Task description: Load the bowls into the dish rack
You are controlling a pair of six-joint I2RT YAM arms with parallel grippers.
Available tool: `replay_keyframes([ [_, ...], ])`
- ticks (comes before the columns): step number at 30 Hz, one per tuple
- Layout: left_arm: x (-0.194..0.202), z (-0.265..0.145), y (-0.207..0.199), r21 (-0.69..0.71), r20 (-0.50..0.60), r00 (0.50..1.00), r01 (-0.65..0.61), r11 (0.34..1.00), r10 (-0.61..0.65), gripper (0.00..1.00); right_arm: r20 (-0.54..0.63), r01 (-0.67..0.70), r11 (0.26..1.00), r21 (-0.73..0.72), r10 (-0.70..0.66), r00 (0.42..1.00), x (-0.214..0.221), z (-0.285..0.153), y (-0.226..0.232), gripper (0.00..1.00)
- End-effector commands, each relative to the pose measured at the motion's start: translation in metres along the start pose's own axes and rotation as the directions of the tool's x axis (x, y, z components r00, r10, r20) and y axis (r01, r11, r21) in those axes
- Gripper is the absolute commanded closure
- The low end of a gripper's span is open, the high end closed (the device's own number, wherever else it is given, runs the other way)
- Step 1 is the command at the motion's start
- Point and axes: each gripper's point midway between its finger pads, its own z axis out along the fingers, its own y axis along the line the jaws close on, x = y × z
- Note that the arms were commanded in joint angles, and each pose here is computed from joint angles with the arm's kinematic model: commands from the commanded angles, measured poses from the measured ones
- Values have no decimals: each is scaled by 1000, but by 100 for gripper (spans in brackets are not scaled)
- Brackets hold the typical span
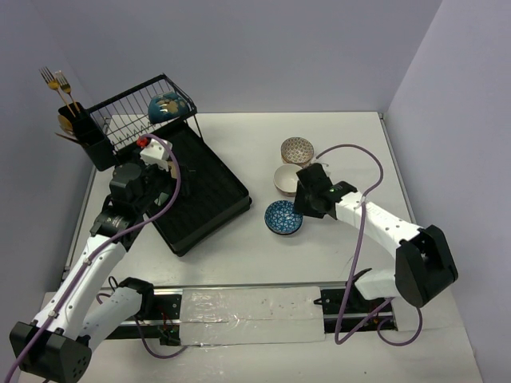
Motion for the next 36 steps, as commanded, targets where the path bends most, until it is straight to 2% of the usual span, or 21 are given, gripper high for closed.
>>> replay_keyframes([
  [1,-10,0,-6,28,44,999,-27,999,26,1,-14,27,1000,-6,-27,1000,4,4,5,48],
  [6,-7,1,-7,37,34,999,-30,999,28,1,-24,42,999,-4,-42,999,8,7,7,50],
  [12,-5,2,-12,55,23,999,-34,998,32,1,-9,59,998,9,-59,998,5,5,9,61],
  [20,-1,5,-14,61,9,999,-32,998,31,1,-9,73,997,29,-73,997,6,4,6,68],
  [32,-1,5,-29,126,19,999,-43,991,41,1,44,86,995,52,-88,995,-9,-11,3,99],
  [36,-3,5,-37,153,22,999,-48,987,45,1,61,91,995,33,-92,994,-15,-19,6,100],
])
